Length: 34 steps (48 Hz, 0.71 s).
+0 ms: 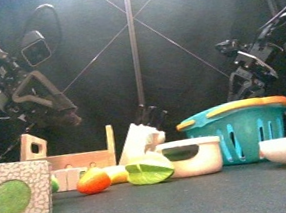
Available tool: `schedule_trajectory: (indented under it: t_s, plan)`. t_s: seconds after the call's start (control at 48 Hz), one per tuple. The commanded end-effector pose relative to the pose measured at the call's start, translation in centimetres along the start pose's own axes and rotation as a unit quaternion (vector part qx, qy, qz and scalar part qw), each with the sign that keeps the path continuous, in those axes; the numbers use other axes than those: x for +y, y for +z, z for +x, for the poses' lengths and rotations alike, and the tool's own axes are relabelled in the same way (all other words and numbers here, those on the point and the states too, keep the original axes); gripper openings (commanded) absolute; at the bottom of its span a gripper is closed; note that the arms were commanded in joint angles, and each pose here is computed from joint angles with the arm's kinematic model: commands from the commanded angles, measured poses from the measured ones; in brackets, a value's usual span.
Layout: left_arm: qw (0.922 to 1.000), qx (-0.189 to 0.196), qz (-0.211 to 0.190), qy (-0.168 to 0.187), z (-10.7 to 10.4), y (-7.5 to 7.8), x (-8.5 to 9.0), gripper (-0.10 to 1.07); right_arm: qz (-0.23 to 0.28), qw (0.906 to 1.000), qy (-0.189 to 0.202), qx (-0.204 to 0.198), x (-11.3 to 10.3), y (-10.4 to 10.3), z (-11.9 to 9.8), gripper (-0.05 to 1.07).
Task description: Grab carrot bottom
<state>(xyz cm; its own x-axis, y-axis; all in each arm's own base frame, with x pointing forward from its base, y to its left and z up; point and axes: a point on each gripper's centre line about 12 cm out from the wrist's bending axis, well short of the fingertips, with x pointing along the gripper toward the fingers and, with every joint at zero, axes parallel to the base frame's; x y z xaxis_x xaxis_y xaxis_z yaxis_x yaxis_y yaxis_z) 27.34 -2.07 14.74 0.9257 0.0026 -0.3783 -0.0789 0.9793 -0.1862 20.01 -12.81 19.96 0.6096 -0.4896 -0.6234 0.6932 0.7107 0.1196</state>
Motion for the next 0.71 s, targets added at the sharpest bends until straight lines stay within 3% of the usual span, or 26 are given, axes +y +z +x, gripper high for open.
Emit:
schedule_trajectory:
  t_s: [0.0, 0.146, 0.229, 0.312, 0.438, 0.688]
  plan:
    - [1.0, -0.004, -0.003, 0.0, 0.2, 0.3, -0.1, 0.77, 0.003, 0.9997, 0.012, -0.019, 0.5, 1.1, -0.3, 0.85]
    - [0.9994, 0.022, -0.027, 0.005, 0.6, 0.7, -0.4, 0.78, 0.0, 0.9995, 0.02, -0.025, 0.9, 1.4, -0.4, 0.85]
    - [0.9961, 0.06, -0.063, 0.012, 1.1, 1.2, -0.8, 0.79, -0.001, 0.9994, 0.024, -0.027, 1.0, 1.4, -0.4, 0.85]
    - [0.9883, 0.103, -0.111, 0.016, 1.7, 2.0, -1.2, 0.81, -0.001, 0.9993, 0.025, -0.026, 1.0, 1.3, -0.3, 0.85]
    - [0.9751, 0.135, -0.176, 0.007, 2.5, 3.7, -2.5, 0.83, -0.003, 0.9992, 0.032, -0.025, 1.4, 1.2, -0.4, 0.85]
    - [0.9658, 0.178, -0.188, -0.016, 2.6, 5.2, -3.6, 0.83, 0.028, 0.9984, 0.047, -0.011, 2.0, 0.5, -0.3, 0.85]
